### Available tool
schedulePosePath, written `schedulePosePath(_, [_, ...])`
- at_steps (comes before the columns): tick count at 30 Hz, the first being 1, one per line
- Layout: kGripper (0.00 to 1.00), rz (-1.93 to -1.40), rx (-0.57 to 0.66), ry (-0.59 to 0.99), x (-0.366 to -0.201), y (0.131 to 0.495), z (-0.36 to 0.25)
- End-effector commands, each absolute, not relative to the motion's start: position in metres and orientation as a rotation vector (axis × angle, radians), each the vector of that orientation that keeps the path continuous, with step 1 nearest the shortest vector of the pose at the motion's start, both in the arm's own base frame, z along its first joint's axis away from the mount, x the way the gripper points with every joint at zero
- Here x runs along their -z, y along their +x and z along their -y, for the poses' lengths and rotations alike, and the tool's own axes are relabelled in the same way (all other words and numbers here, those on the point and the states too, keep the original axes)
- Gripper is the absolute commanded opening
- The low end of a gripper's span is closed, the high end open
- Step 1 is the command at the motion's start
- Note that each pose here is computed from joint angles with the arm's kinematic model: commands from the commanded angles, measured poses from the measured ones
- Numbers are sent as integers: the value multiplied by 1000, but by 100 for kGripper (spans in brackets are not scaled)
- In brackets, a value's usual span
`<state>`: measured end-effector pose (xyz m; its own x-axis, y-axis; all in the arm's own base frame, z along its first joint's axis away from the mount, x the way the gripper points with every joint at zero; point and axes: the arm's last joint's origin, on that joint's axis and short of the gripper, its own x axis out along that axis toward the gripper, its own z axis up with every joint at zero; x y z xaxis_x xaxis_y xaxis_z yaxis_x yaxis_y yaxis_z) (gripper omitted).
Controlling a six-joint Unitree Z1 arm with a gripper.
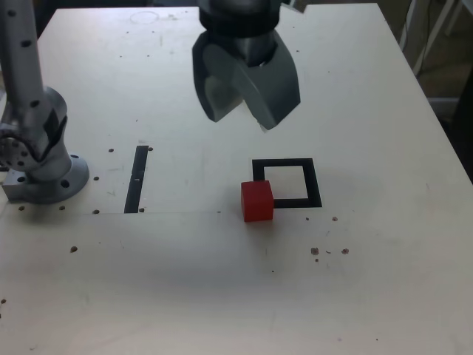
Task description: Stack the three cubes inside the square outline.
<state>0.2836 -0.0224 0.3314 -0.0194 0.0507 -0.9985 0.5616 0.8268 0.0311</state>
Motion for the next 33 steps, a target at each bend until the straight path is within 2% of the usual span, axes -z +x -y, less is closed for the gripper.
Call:
schedulePosePath(1, [100, -1543, 362, 431, -336, 273, 27])
schedulePosePath(9, [100, -1577, 155, 220, -327, 247, 46])
schedulePosePath(12, [100, -1566, 102, 168, -324, 248, 50])
schedulePosePath(16, [99, -1546, 88, 112, -320, 257, 55])
schedulePosePath(20, [98, -1558, 111, 45, -311, 268, 61])
schedulePosePath(26, [98, -1602, 75, -3, -296, 280, 70])
schedulePosePath(33, [98, -1651, 9, 29, -277, 295, 72])
